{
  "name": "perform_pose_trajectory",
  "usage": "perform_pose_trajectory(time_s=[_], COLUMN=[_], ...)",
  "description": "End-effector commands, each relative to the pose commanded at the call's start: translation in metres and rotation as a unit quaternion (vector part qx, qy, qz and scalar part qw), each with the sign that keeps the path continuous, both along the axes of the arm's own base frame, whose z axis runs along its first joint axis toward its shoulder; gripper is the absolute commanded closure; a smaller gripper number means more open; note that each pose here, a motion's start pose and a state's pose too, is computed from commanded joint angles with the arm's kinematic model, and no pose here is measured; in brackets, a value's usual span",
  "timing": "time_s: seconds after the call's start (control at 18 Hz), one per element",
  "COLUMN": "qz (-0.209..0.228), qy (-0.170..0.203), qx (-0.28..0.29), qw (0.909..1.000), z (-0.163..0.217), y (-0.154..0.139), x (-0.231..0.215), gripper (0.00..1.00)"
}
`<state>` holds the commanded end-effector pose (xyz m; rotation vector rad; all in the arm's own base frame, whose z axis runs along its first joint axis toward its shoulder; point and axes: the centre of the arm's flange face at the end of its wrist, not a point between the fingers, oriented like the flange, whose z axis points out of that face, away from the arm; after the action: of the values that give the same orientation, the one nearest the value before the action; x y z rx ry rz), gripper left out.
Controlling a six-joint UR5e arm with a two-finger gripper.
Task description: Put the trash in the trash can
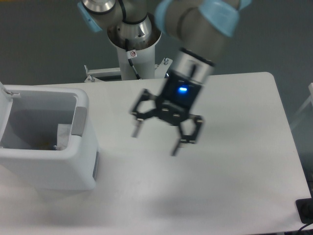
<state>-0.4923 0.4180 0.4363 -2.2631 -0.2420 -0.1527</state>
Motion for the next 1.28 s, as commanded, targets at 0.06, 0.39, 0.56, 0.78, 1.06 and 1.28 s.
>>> perform_pose_trajectory(time_s=[0.06, 0.39, 0.56, 0.78, 1.06, 1.28], qz=[0.004, 0.009, 0.011, -0.030, -0.105, -0.171], qy=[0.003, 0.064, 0.055, 0.071, 0.118, 0.141], qx=[-0.004, -0.141, -0.195, -0.303, -0.399, -0.427], qw=[1.0000, 0.9879, 0.9791, 0.9498, 0.9032, 0.8764], z=[-0.004, -0.045, -0.058, -0.094, -0.118, -0.125], y=[-0.006, -0.006, 0.002, 0.019, 0.028, 0.033], x=[-0.010, -0.031, -0.048, -0.049, -0.044, -0.039], gripper=[0.00, 0.00, 0.00, 0.00, 0.00, 0.00])
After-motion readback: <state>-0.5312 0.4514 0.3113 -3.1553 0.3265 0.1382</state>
